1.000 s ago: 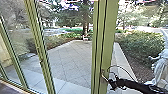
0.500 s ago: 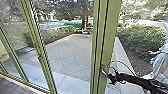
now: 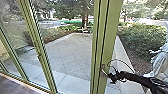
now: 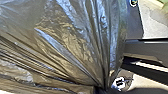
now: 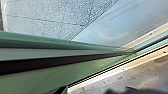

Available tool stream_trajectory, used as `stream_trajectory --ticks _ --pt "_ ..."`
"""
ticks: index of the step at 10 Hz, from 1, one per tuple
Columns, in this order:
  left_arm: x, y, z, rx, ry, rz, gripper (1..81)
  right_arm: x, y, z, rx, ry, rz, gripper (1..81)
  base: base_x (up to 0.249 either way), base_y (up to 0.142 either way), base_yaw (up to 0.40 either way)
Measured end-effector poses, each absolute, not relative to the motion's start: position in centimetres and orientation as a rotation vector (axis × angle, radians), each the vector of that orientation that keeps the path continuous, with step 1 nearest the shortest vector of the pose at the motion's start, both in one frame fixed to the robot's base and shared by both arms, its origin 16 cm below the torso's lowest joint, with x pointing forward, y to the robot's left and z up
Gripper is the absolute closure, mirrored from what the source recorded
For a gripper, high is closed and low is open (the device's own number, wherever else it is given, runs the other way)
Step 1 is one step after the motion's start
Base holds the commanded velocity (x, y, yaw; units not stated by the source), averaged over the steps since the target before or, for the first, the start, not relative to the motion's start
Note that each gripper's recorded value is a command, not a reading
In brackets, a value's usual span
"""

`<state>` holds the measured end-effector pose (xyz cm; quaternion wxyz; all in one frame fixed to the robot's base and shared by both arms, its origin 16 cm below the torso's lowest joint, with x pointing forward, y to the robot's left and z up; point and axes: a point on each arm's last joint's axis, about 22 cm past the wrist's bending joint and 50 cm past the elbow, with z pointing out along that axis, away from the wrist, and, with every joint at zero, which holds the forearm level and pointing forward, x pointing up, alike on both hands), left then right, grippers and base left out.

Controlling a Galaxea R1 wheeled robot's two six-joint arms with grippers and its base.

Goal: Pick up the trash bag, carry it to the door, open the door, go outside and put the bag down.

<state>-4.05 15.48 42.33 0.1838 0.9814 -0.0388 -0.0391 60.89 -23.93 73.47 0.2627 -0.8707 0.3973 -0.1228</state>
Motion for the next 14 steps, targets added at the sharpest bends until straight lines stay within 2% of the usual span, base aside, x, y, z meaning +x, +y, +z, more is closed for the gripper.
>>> stream_trajectory --ticks 4,8,14 --pt "-4.3 15.7 42.3 2.77 -0.109 -0.115 81.1 60.8 -23.9 73.4 -2.357 1.077 -0.331 1.0 0.04 0.0 0.0" --pt "-4.4 16.0 42.3 2.775 -0.109 -0.114 81.1 58.4 -24.1 72.3 -2.415 1.071 -0.222 1.0 0.102 0.0 0.0" --pt "-4.6 16.0 42.3 2.774 -0.111 -0.116 81.1 59.2 -26.3 72.7 -2.389 1.123 -0.285 1.0 0.123 0.0 0.0"
